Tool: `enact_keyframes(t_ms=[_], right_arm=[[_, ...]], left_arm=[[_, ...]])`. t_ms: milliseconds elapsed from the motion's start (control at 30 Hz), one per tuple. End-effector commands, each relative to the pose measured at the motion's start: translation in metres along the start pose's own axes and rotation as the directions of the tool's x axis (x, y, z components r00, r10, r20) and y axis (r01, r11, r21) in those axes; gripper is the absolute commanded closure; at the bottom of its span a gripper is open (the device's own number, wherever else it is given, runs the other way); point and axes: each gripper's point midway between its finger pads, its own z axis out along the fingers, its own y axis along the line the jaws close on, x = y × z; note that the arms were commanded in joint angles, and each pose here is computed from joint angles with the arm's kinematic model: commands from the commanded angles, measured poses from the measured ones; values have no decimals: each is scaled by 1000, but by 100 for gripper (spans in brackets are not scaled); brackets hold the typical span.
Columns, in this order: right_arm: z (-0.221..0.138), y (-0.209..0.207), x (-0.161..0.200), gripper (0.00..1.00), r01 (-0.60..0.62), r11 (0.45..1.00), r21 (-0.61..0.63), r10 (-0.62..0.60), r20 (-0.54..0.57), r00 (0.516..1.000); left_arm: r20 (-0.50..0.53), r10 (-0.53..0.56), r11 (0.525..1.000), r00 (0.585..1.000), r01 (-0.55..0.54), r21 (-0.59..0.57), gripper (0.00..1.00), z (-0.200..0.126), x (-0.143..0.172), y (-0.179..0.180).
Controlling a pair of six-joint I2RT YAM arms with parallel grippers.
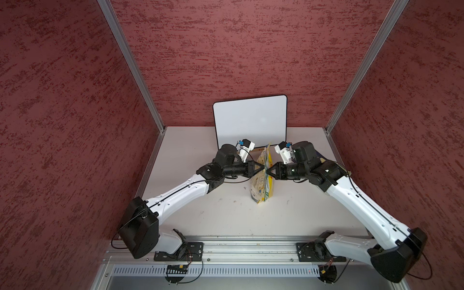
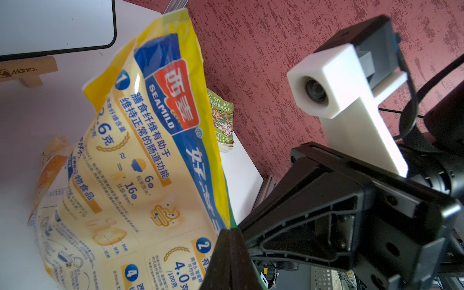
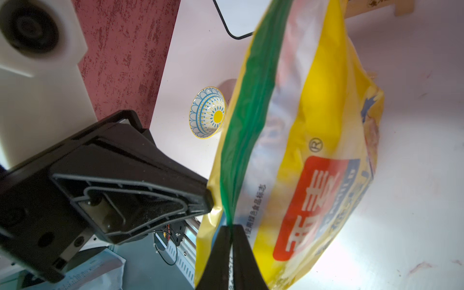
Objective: Pour the oats into the breakfast bowl
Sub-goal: Open the oats bag at the center of the board.
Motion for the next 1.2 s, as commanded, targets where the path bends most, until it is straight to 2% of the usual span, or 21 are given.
enact_keyframes(t_ms=[0, 233, 300, 333, 433, 533, 633, 800, 933, 1067, 1167], right_arm=[[-9, 0, -6, 100, 19, 999, 38, -20, 29, 999], [-9, 3, -9, 100, 26, 999, 25, -27, 45, 999], [-9, 5, -11, 100, 29, 1000, 13, -29, 50, 998], [-9, 6, -11, 100, 29, 1000, 7, -29, 51, 998], [-10, 7, -12, 100, 31, 999, 6, -31, 56, 998], [-10, 7, -13, 100, 30, 1000, 3, -30, 63, 998], [-11, 8, -13, 100, 29, 1000, 0, -29, 68, 997], [-12, 9, -14, 100, 27, 1000, -7, -27, 73, 997], [-11, 9, -13, 100, 23, 1000, -10, -22, 70, 997], [-15, 6, -14, 100, 23, 1000, 20, -24, 78, 997], [-23, -5, -16, 100, 14, 995, 98, -24, 96, 995]], left_arm=[[4, 16, 1000, 1000, -16, 6, 91, 0, -3, -5], [-7, 32, 999, 999, -32, -6, 73, -1, -1, -5], [-13, 35, 999, 999, -35, -7, 59, 1, -1, -6], [-16, 37, 999, 999, -37, 0, 55, 3, -1, -8], [-9, 45, 999, 999, -45, 27, 49, 5, -2, -14], [-7, 50, 998, 999, -50, 34, 49, 5, -2, -18], [-23, 50, 999, 998, -50, 15, 51, 9, 2, -14], [-33, 45, 999, 998, -46, -11, 62, 12, 6, -7], [-32, 45, 999, 998, -45, -23, 77, 15, 5, -4], [-27, 51, 998, 998, -51, -26, 99, 16, 2, -6], [-12, 66, 996, 998, -66, -52, 100, 9, -1, -6]])
